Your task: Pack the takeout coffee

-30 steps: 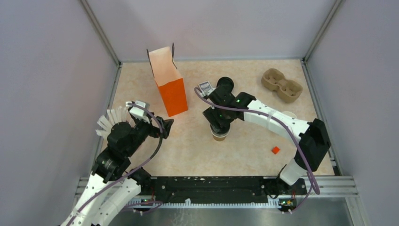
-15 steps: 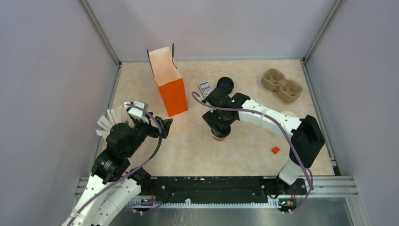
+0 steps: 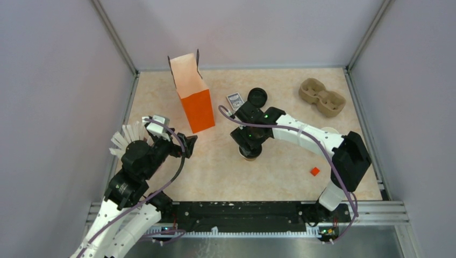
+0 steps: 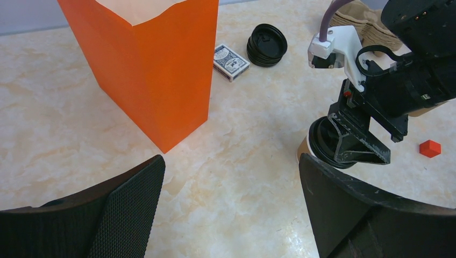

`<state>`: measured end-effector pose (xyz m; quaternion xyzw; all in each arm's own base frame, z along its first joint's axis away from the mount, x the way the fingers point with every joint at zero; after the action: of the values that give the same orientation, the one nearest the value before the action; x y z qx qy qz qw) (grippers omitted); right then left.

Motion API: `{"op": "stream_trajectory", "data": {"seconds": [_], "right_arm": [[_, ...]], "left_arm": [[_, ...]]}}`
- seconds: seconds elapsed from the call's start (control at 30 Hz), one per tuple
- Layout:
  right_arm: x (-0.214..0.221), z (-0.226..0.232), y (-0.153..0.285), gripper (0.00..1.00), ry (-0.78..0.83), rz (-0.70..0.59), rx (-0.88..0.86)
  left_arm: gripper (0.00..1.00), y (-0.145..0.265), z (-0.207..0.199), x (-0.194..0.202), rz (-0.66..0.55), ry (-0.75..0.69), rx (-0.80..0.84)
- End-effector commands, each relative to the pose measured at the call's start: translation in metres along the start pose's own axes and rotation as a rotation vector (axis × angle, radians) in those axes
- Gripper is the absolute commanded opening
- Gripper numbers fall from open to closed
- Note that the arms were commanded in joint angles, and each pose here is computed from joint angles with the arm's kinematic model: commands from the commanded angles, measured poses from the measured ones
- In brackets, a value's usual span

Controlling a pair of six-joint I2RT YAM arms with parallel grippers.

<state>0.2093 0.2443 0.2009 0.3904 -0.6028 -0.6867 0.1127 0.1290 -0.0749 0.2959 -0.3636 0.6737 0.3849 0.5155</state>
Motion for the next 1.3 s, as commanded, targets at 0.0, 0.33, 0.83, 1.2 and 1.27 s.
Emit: {"op": "stream_trajectory", "data": {"seconds": [0.0, 0.33, 0.83, 1.2, 1.27], "right_arm": [[-0.009, -0.007, 0.013, 0.73, -0.001, -0.055, 0.055], [-0.014, -0.008, 0.027, 0.72, -0.003, -0.074, 0.052], [-0.017, -0.01, 0.008, 0.72, 0.047, -0.038, 0.077], [-0.009, -0.016, -0.018, 0.73, 0.051, 0.006, 0.03], [-0.007, -0.017, -0.02, 0.74, 0.05, 0.013, 0.022]], "left_arm": [[0.99, 0.0, 0.0, -0.006, -0.048, -0.007, -0.003], [0.99, 0.0, 0.001, -0.005, -0.049, -0.008, -0.007], [0.99, 0.002, 0.002, -0.006, -0.055, -0.007, -0.018], [0.99, 0.001, 0.001, -0.006, -0.055, -0.007, -0.015], [0.99, 0.001, 0.001, -0.006, -0.053, -0.007, -0.012]]}}
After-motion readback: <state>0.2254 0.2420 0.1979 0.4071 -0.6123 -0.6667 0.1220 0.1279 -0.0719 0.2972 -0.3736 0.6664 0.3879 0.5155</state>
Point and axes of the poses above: each gripper's point midway between its finger pads, its own y axis back along the fingers, its own z axis along the line the jaws close on, x = y × z, the point moved 9 cm from there along y, back along the fingers, and after that the axes turned 1 degree about y, right-handed, at the moved point
